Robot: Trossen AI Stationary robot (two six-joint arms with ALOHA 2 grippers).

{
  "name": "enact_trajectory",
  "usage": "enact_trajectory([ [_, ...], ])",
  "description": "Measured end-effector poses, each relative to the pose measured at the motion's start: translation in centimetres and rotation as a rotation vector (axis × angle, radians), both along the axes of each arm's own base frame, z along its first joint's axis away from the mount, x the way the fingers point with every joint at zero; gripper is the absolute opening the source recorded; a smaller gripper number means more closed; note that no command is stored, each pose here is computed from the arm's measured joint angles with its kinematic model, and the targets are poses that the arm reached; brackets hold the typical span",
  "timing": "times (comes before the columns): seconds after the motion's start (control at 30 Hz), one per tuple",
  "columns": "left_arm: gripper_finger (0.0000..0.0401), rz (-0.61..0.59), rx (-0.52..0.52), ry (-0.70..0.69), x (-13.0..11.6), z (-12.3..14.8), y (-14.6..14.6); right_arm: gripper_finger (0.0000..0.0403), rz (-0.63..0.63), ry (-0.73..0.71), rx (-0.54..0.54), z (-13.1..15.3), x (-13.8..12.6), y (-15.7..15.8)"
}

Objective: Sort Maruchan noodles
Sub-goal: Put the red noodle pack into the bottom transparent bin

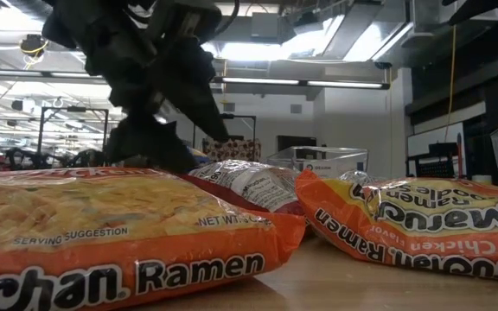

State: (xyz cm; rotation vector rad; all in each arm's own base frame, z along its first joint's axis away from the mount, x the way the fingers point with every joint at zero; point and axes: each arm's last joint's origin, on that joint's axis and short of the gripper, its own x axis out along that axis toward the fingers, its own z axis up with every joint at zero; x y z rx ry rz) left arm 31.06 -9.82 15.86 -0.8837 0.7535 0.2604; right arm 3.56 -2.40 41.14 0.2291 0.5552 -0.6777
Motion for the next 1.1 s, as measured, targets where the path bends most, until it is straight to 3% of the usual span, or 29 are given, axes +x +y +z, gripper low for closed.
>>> enact_trajectory([
  [0.37, 0.0261, 0.016, -0.034, -0.018, 0.9, -1.6, 0.8, 0.0347, 0.000, 0.000, 0.001, 0.0, 0.0, 0.0],
  [0.77, 0.0259, 0.016, -0.246, -0.047, 2.5, -4.5, 0.0, 0.0347, -0.013, 0.004, -0.007, 0.0, 0.0, 0.0],
  [0.93, 0.0225, 0.050, -0.277, -0.051, 2.7, -4.7, 0.3, 0.0347, -0.016, 0.006, -0.009, 0.0, 0.0, 0.0],
  [1.1, 0.0162, 0.075, -0.294, -0.053, 2.9, -4.6, 0.4, 0.0347, -0.036, 0.013, -0.021, 0.0, -0.1, -0.1],
])
